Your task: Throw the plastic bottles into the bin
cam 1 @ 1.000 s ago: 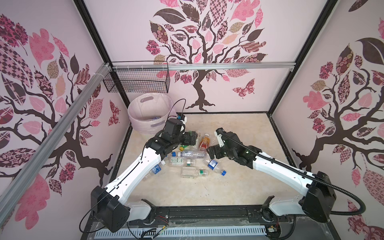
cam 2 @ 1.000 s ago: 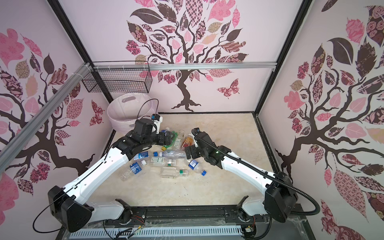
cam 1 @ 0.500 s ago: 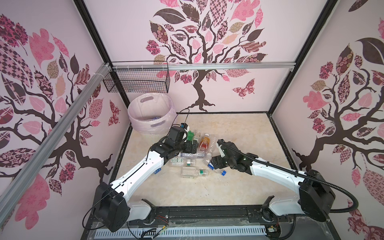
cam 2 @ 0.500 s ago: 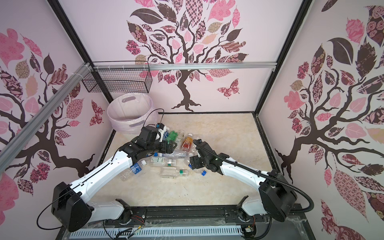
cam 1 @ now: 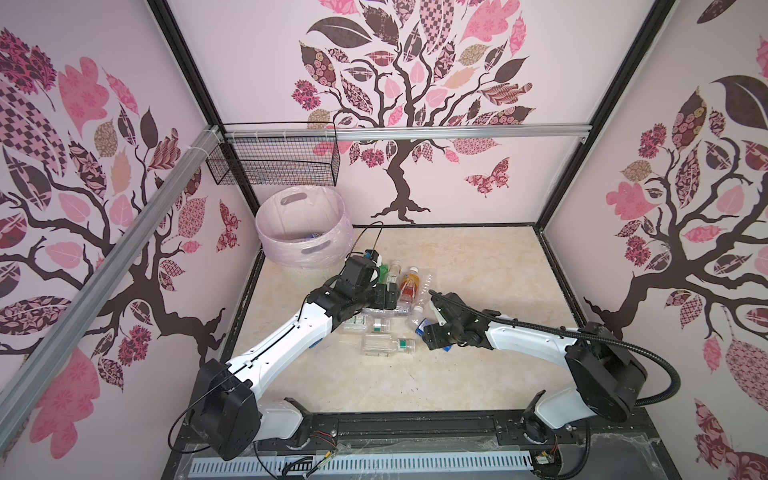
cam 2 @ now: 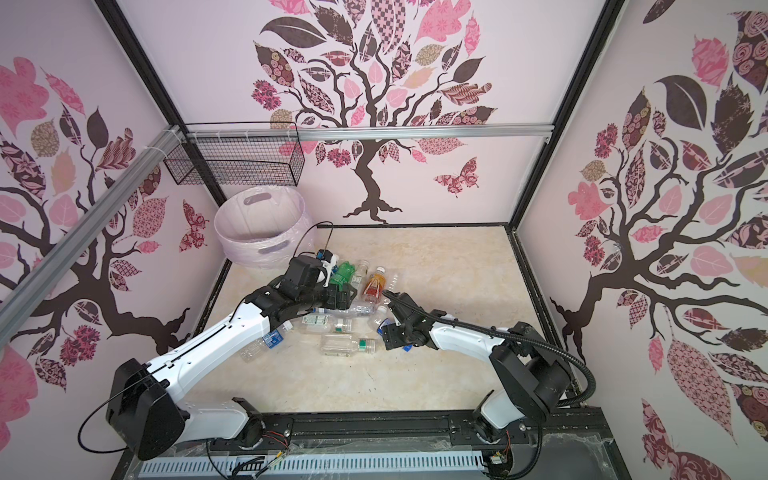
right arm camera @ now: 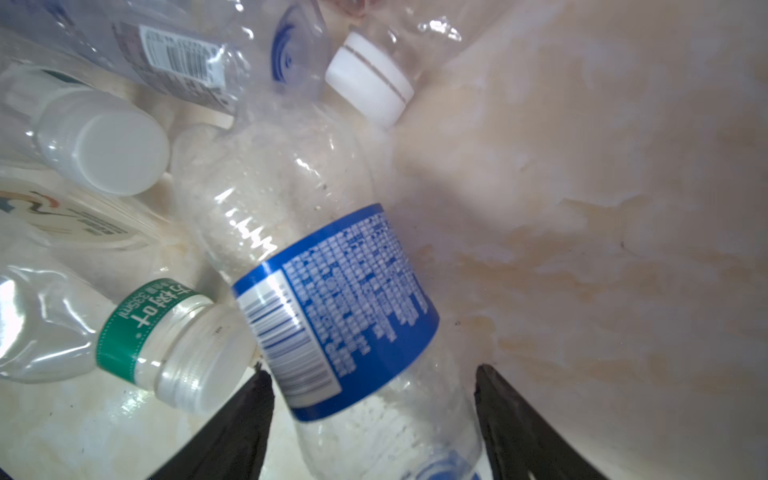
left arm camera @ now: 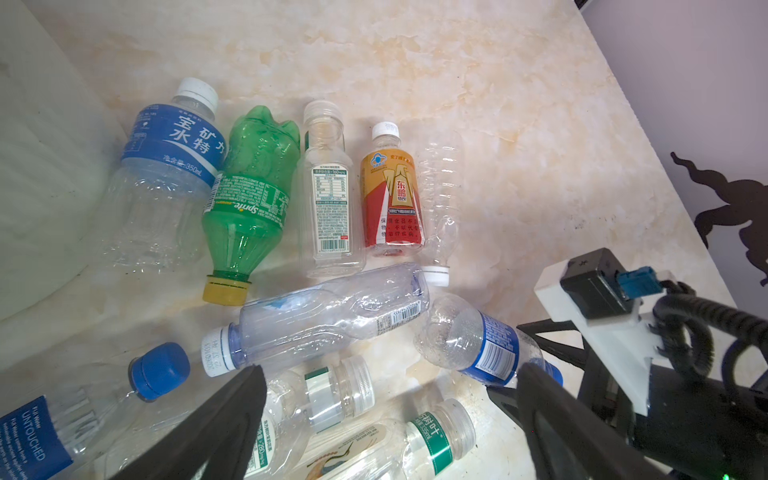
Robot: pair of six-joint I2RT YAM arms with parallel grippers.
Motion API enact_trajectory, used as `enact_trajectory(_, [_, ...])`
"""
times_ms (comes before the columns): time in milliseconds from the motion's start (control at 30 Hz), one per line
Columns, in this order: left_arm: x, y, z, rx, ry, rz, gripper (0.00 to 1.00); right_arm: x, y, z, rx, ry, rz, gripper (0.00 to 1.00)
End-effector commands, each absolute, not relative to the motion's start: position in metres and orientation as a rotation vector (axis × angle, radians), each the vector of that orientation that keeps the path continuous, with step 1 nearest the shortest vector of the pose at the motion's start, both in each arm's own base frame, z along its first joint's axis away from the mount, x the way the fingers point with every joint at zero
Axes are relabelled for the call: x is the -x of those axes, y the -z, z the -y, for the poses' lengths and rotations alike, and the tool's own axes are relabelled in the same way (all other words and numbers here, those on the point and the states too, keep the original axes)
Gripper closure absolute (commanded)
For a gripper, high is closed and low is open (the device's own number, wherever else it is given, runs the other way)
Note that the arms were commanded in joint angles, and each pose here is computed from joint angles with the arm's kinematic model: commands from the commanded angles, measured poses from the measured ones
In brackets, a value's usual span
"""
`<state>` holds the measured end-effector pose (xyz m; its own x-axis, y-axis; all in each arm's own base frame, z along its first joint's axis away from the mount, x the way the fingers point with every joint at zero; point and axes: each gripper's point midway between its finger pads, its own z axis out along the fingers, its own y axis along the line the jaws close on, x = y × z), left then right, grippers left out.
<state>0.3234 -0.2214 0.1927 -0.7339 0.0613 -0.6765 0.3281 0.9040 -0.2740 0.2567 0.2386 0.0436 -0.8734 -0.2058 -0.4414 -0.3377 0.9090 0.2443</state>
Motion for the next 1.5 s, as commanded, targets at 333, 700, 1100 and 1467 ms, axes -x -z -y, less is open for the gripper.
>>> enact_trajectory(333, [-0.338, -0.194, 0.196, -0.170, 0.290, -2.370, 0.03, -0.260, -0.027, -0.240, 0.385, -0.426, -2.677, 0.31])
enact_trajectory(700, [-0.340, -0.195, 0.183, -0.127, 0.249, -2.360, 0.03, -0.261, -0.026, -0.239, 0.386, -0.416, -2.671, 0.42])
enact_trajectory(1100, [-0.345, -0.189, 0.183, -0.110, 0.263, -2.408, 0.03, -0.260, -0.033, -0.235, 0.397, -0.410, -2.648, 0.46])
enact_trajectory(1467, [-0.341, -0.209, 0.196, -0.160, 0.379, -2.347, 0.03, -0.268, -0.070, -0.238, 0.412, -0.423, -2.571, 0.47])
